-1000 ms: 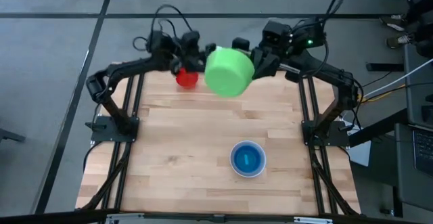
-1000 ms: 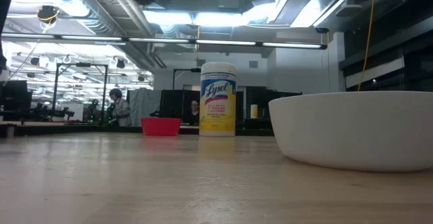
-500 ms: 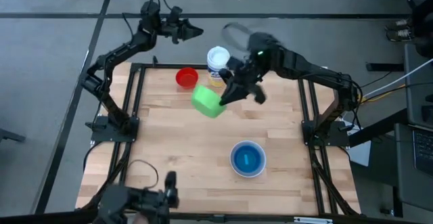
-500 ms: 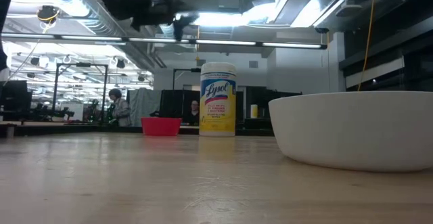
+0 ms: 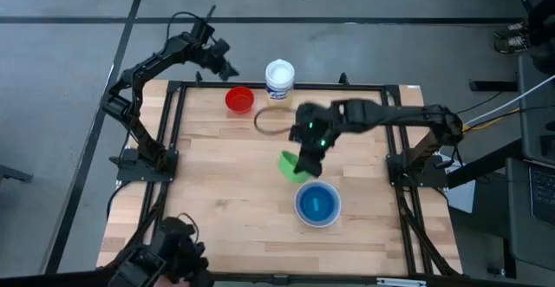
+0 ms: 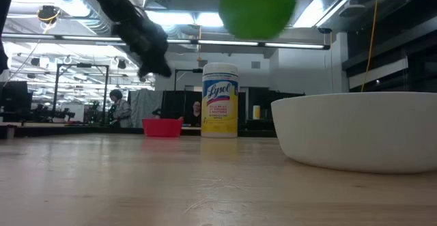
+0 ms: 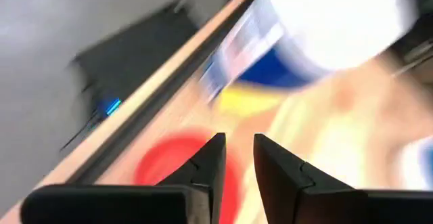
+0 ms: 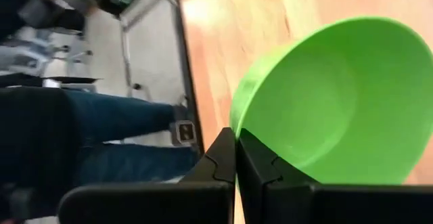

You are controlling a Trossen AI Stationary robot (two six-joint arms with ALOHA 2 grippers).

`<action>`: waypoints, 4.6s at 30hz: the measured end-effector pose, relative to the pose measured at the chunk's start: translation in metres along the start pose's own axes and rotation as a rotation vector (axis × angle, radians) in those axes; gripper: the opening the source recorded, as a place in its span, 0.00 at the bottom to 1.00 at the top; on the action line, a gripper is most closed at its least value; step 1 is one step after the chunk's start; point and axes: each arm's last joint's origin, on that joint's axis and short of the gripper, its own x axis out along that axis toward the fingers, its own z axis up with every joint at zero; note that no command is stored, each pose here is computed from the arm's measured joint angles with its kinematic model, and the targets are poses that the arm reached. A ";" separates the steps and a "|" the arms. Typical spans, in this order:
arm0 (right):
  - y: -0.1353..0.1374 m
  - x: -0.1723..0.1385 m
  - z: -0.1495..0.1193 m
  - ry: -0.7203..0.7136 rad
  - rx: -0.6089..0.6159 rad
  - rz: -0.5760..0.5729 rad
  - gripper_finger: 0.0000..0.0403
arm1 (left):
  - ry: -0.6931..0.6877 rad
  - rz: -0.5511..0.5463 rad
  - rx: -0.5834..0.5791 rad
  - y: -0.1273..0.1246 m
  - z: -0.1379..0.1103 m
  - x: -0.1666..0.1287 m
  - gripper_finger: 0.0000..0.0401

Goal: Nest bowls inside each other
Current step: Stack the green bowl on top of the stacked bowls

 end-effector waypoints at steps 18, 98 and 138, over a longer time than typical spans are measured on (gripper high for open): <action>0.033 0.089 -0.081 -0.032 0.340 -0.238 0.00 | 0.075 0.187 0.130 -0.064 -0.016 -0.054 0.01; -0.029 0.112 -0.112 0.178 0.577 -0.592 0.42 | -0.150 0.235 0.138 -0.111 -0.036 -0.131 0.13; -0.045 0.131 -0.100 0.256 0.616 -0.508 0.46 | -0.038 0.221 0.091 -0.093 -0.055 -0.101 0.14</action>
